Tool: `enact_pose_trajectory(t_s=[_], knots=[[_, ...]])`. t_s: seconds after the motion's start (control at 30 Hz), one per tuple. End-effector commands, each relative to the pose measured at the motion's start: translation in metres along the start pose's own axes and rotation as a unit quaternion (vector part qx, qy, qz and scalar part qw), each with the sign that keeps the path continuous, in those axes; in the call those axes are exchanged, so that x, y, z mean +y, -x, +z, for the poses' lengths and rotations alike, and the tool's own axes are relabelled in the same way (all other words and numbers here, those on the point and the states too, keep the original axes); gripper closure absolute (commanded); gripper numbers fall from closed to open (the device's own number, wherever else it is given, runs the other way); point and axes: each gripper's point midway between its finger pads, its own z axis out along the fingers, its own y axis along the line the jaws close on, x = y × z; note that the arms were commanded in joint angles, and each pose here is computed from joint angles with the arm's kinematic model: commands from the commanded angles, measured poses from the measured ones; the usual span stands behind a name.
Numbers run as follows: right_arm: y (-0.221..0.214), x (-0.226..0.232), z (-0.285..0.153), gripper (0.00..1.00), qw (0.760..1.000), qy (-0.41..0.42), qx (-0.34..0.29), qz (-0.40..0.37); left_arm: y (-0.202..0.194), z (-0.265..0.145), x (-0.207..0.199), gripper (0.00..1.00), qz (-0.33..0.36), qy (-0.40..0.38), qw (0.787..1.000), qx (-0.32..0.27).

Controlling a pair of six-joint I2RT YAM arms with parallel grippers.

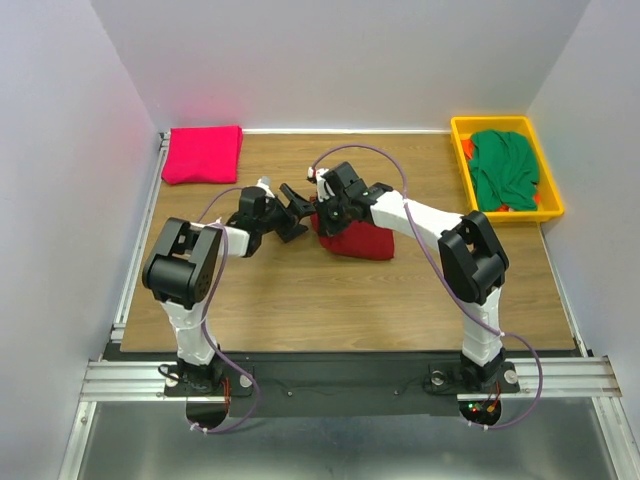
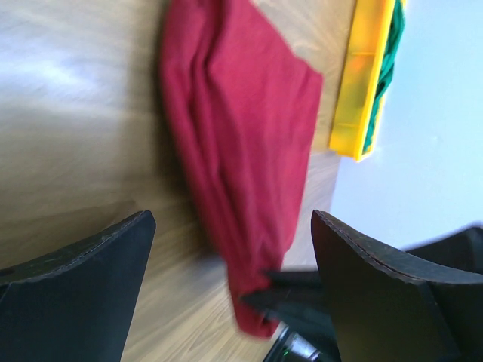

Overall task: Fold and stack the t-shirts
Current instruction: Fold the tshirt

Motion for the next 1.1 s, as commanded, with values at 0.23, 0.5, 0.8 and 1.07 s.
enact_pose_trajectory(t_s=[0.23, 0.5, 0.8, 1.07], knots=[[0.037, 0.005, -0.017, 0.99, 0.997, 0.001, -0.068, 0.037, 0.004, 0.042, -0.032, 0.08, -0.012, -0.02, 0.999, -0.025], [0.038, 0.006, -0.016, 0.99, 0.996, 0.004, -0.075, 0.051, 0.008, 0.068, -0.021, 0.22, -0.008, 0.003, 1.0, -0.023], [0.034, 0.004, -0.015, 0.99, 0.995, 0.0, -0.076, 0.063, 0.01, 0.087, -0.023, 0.28, 0.001, 0.003, 1.0, -0.029], [0.045, -0.006, -0.012, 1.0, 0.993, -0.012, -0.091, 0.077, 0.007, 0.094, -0.019, 0.41, 0.005, 0.016, 1.0, -0.023]])
